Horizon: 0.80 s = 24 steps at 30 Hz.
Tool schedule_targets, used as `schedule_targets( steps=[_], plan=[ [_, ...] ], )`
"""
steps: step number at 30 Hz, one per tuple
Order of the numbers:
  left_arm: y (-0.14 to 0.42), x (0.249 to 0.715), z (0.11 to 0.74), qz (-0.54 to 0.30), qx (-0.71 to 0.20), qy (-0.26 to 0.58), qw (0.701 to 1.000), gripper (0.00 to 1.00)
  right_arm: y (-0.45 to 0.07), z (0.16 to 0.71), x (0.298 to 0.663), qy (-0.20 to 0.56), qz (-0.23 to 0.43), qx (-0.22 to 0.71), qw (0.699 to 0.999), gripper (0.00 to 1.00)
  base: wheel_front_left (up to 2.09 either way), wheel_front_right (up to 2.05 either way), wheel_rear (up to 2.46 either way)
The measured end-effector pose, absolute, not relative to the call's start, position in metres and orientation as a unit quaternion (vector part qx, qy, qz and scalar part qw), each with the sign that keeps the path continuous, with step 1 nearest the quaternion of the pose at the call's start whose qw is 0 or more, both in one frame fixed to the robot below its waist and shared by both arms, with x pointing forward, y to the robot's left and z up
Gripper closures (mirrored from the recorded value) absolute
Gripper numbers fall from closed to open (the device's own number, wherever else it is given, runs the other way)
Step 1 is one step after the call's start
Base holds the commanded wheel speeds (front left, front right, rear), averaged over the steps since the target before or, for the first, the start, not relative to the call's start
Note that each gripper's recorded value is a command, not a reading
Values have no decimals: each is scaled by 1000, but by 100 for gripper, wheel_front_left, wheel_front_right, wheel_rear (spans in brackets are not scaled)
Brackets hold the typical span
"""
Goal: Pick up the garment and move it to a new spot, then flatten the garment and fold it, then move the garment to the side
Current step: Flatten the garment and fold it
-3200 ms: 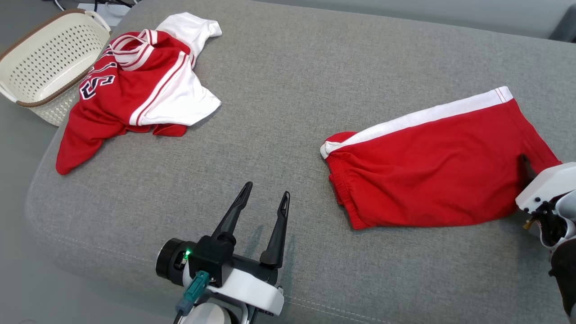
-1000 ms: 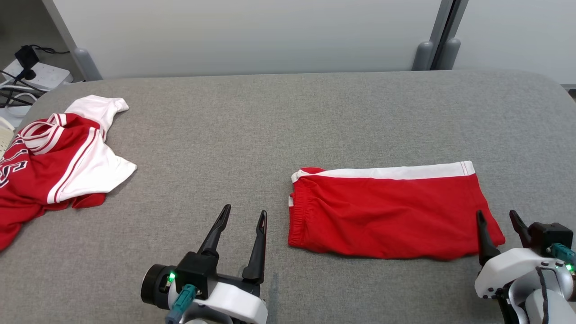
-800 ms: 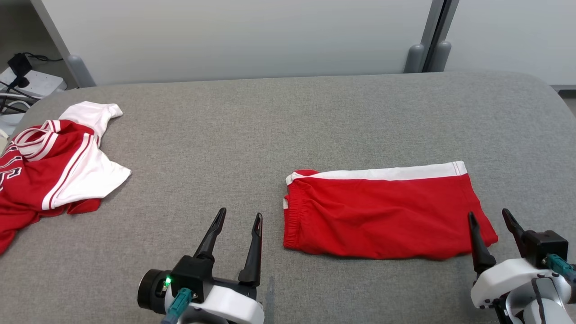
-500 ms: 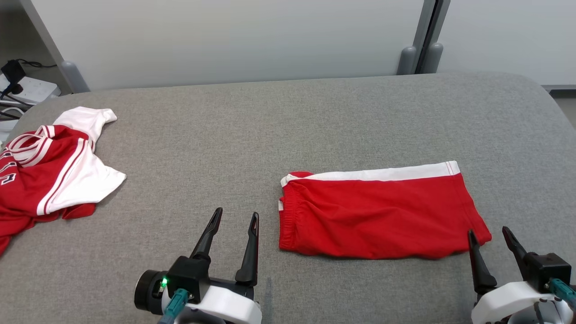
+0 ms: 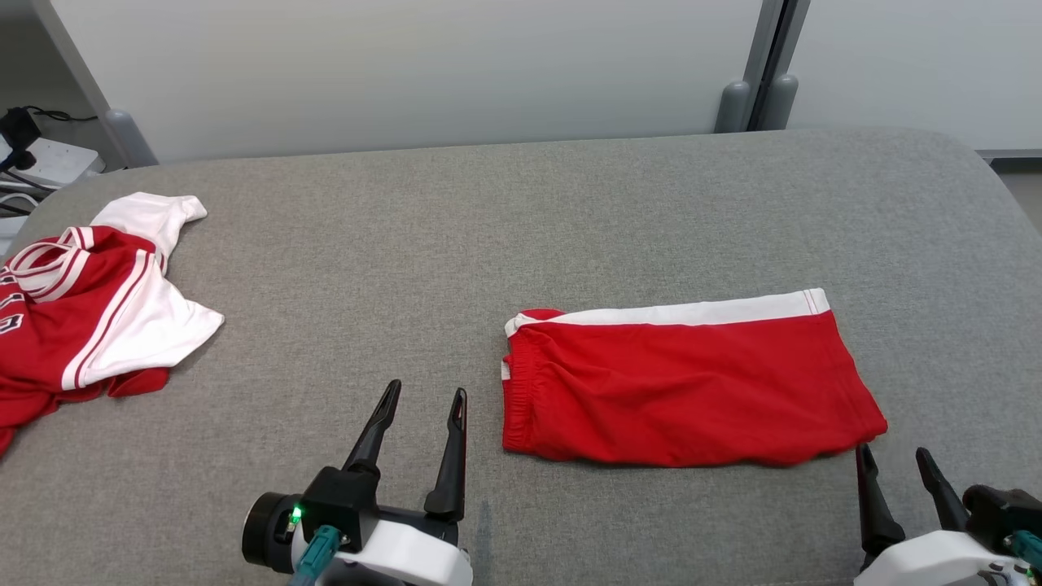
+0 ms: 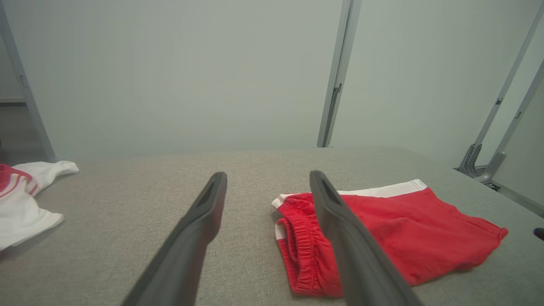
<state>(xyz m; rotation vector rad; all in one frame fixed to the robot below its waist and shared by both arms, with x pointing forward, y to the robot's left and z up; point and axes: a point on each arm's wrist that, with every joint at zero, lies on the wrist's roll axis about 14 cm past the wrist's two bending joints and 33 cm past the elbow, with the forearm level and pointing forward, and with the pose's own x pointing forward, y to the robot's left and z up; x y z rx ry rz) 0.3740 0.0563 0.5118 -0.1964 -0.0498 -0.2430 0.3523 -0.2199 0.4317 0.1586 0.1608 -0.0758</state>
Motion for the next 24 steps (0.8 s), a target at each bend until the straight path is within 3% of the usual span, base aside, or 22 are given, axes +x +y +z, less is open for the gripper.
schedule_targets(
  steps=[10,24],
  plan=[
    [57,374,504,-120,-96,-14,988,0,-227,403,368,108,-114,265,951,0,0,0,0],
    [63,377,496,-113,-84,-5,990,0,-225,376,390,157,-146,327,921,0,0,0,0]
  ],
)
